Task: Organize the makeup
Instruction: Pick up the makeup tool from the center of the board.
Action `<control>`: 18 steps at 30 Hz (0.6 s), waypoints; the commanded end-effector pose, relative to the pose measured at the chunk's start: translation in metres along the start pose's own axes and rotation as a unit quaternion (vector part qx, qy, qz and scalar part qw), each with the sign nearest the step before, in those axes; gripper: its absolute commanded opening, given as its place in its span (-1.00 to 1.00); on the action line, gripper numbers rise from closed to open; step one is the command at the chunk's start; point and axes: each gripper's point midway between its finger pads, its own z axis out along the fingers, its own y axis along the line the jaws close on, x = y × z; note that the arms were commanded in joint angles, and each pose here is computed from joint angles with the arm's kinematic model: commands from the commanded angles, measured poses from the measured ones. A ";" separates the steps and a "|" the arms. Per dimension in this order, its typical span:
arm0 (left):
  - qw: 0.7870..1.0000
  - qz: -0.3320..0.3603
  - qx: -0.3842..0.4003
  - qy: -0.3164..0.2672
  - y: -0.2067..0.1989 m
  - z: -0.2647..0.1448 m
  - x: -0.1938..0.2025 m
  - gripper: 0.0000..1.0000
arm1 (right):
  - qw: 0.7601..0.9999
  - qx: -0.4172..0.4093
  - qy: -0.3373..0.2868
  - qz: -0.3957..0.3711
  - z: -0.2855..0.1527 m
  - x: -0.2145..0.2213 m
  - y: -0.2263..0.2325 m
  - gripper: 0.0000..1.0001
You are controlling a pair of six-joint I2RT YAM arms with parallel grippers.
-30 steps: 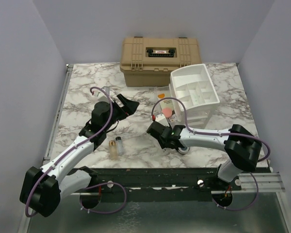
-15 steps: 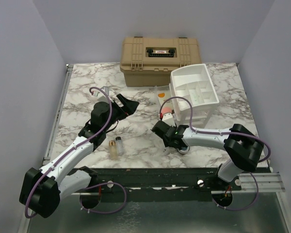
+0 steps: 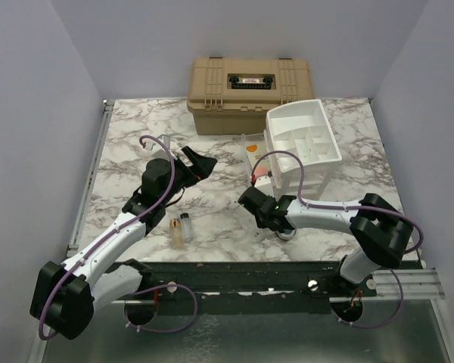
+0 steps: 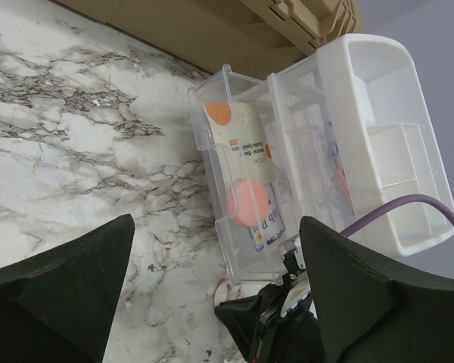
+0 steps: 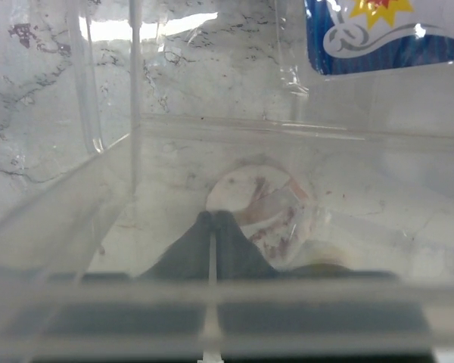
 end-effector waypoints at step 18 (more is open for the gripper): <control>1.000 0.007 -0.001 -0.008 0.001 -0.002 -0.003 0.84 | 0.990 -0.139 -0.022 -0.033 -0.077 -0.044 0.043 -0.99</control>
